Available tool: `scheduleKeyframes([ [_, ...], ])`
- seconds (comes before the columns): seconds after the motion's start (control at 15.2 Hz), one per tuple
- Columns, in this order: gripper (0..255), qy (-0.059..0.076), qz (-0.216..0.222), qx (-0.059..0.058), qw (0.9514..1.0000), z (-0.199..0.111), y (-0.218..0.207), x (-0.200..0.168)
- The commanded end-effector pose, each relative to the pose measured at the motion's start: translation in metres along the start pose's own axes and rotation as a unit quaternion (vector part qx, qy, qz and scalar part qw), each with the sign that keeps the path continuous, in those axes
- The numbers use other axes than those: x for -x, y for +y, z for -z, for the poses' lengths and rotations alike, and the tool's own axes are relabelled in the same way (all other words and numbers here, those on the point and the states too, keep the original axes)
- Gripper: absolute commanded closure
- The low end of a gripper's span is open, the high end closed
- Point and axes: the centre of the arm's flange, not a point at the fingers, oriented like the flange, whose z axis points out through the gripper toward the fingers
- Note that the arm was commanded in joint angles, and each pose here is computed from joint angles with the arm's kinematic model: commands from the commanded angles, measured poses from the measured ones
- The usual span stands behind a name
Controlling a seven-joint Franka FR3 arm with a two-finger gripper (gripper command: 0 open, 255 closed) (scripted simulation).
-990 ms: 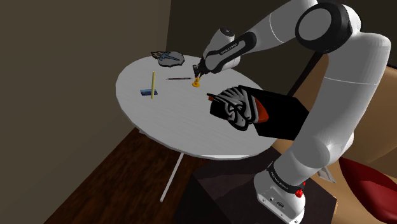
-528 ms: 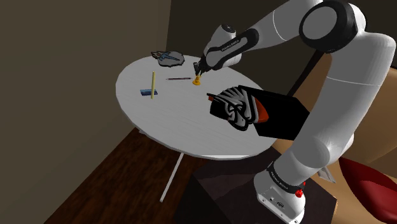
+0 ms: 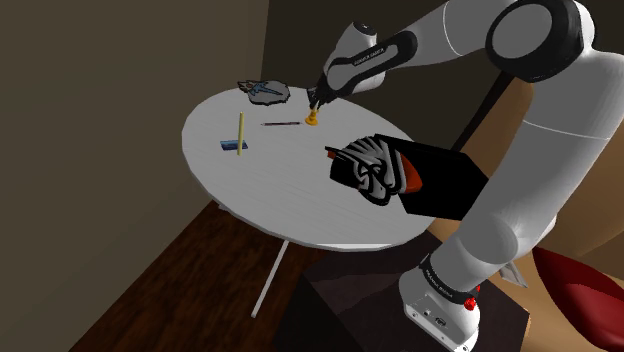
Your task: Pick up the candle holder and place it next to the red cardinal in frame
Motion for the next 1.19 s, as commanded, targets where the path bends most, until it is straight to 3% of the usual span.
scheduleKeyframes([
  [0.0, 255, 0.0, 0.0, 0.0, 1.0, 0.01, 0.0, -0.005],
  [1.12, 255, 0.0, 0.0, 0.0, 1.0, 0.091, 0.0, -0.043],
])
